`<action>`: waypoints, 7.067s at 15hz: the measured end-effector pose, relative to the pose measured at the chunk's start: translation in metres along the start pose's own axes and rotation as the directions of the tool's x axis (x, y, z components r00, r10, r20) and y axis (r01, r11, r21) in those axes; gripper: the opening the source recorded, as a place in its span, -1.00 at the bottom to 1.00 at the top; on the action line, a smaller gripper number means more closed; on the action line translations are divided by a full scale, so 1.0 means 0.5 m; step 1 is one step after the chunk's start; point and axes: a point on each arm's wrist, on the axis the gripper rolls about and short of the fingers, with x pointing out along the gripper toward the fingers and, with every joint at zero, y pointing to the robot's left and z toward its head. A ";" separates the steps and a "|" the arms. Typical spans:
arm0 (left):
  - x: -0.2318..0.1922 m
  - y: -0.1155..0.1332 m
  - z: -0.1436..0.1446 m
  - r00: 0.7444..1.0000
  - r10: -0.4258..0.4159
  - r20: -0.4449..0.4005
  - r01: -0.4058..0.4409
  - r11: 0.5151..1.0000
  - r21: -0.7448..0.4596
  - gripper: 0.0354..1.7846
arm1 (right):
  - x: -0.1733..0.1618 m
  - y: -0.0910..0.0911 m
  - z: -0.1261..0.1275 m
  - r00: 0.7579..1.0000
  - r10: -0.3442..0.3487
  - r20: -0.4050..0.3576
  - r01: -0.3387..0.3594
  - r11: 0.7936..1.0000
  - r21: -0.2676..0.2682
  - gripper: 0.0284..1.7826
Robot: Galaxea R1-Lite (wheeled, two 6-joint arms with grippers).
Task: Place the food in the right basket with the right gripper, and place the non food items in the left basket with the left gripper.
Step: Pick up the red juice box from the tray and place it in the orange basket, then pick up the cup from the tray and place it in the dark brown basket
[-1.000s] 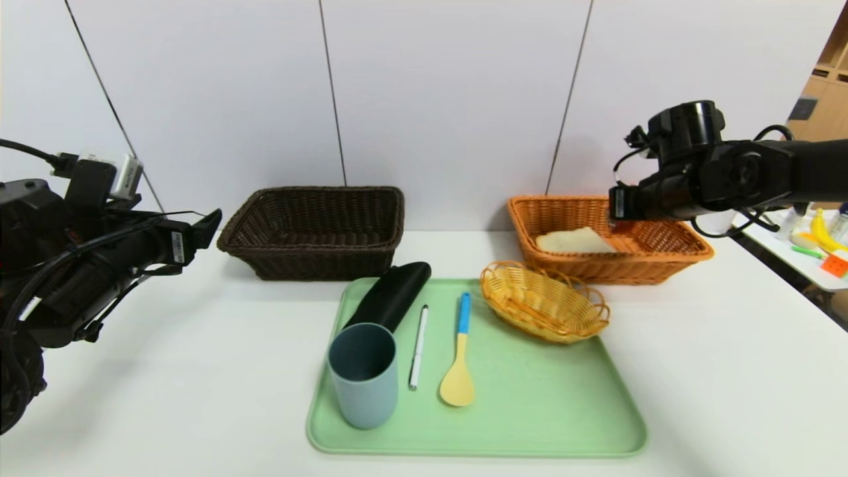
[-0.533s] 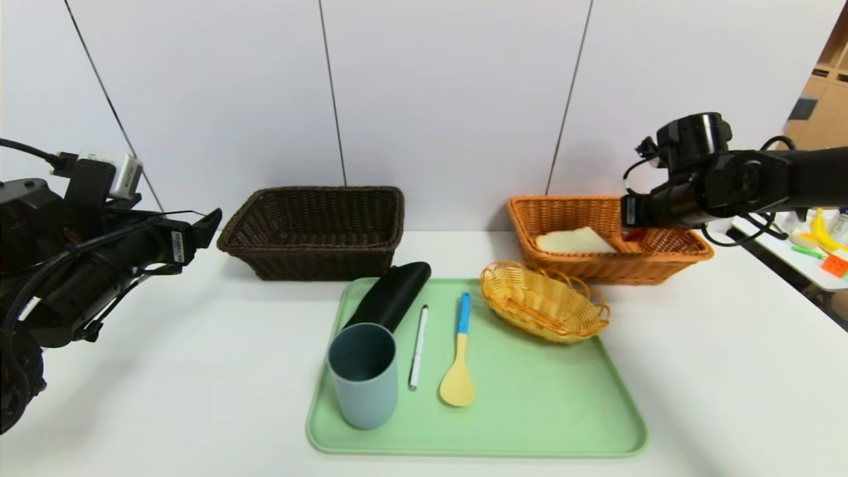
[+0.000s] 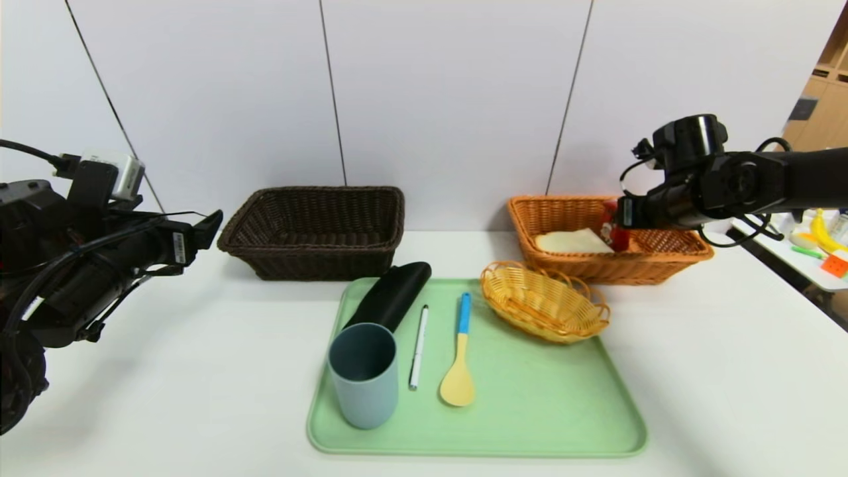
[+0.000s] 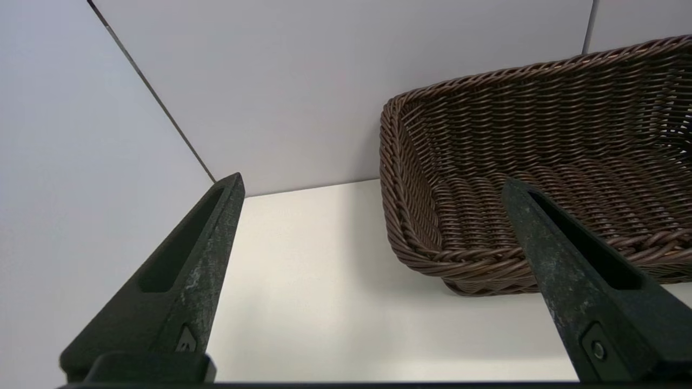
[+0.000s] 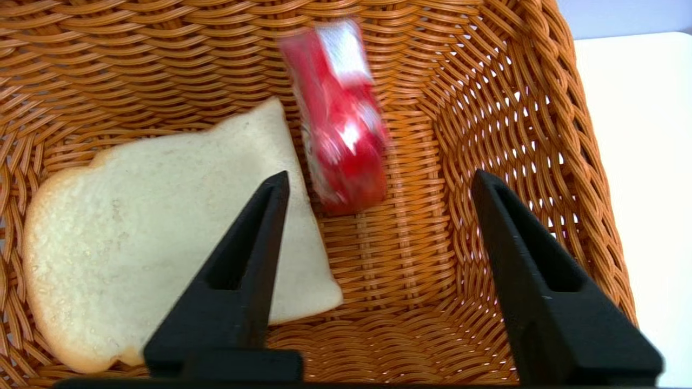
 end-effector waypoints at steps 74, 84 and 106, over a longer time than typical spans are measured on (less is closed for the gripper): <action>-0.218 -0.290 -0.117 0.630 -0.777 0.004 0.769 0.622 -0.147 0.22 | -0.487 -0.083 -0.240 0.963 0.222 0.150 -0.216 0.975 -0.058 0.90; -0.155 -0.217 0.112 0.786 -0.581 0.212 0.614 0.773 -0.160 0.22 | -0.487 -0.085 -0.254 0.964 0.221 0.146 -0.215 0.975 -0.058 0.91; 0.256 -0.106 0.000 0.937 -0.264 -0.231 0.244 0.963 -0.110 0.21 | -0.470 -0.088 -0.298 0.971 0.210 0.117 -0.207 0.978 -0.035 0.91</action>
